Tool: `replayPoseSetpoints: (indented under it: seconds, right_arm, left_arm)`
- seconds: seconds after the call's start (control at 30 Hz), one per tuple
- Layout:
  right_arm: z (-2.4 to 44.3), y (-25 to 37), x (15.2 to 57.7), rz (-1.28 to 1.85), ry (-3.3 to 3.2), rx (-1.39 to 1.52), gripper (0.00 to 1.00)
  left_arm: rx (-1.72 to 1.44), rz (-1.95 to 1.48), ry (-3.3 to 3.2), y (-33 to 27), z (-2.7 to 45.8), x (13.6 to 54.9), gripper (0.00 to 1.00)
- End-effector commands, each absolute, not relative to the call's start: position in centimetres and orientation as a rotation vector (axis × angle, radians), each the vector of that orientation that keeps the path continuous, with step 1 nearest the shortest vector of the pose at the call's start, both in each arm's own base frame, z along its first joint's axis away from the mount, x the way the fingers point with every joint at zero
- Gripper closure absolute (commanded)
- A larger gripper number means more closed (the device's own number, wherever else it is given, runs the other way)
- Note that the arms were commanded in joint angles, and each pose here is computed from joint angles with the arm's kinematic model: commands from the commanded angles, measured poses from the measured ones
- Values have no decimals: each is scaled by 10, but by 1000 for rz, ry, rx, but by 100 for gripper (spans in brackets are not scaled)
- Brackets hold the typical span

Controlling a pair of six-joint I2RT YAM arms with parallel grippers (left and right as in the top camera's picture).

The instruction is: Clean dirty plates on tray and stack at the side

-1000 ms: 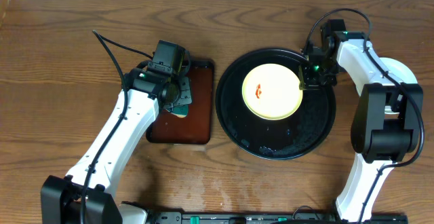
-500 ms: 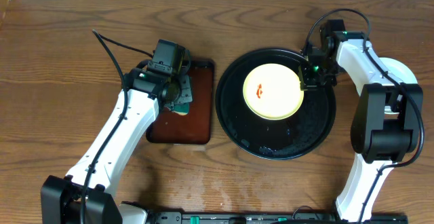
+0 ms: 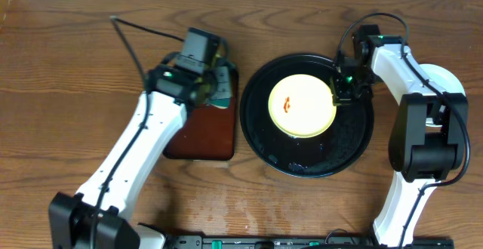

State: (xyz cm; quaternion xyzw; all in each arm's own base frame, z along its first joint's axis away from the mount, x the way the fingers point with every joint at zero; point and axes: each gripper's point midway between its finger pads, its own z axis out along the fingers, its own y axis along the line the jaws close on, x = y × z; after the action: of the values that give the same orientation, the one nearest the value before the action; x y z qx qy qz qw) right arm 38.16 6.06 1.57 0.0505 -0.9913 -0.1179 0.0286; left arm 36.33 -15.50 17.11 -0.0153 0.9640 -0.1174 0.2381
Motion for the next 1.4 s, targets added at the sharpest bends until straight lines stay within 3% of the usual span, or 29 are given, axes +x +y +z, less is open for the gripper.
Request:
replayPoseSetpoints:
  seconds: [0.0, 0.27, 0.53, 0.77, 1.37]
  right_arm:
    - [22, 73, 374, -386, -3049, 205, 99]
    - [22, 74, 375, -386, -3051, 206, 99]
    - [22, 74, 376, -386, -3057, 208, 99]
    - [22, 74, 377, -386, -3059, 208, 99]
    - [22, 74, 377, -386, -3059, 210, 99]
  left_arm:
    - [9, -391, 2607, -188, 173, 369, 93]
    - [120, -548, 2667, -249, 169, 367, 93]
    - [201, -441, 2858, -279, 138, 380, 93]
    - [208, -371, 2923, -289, 88, 385, 93]
    - [233, -290, 2939, -300, 50, 382, 92]
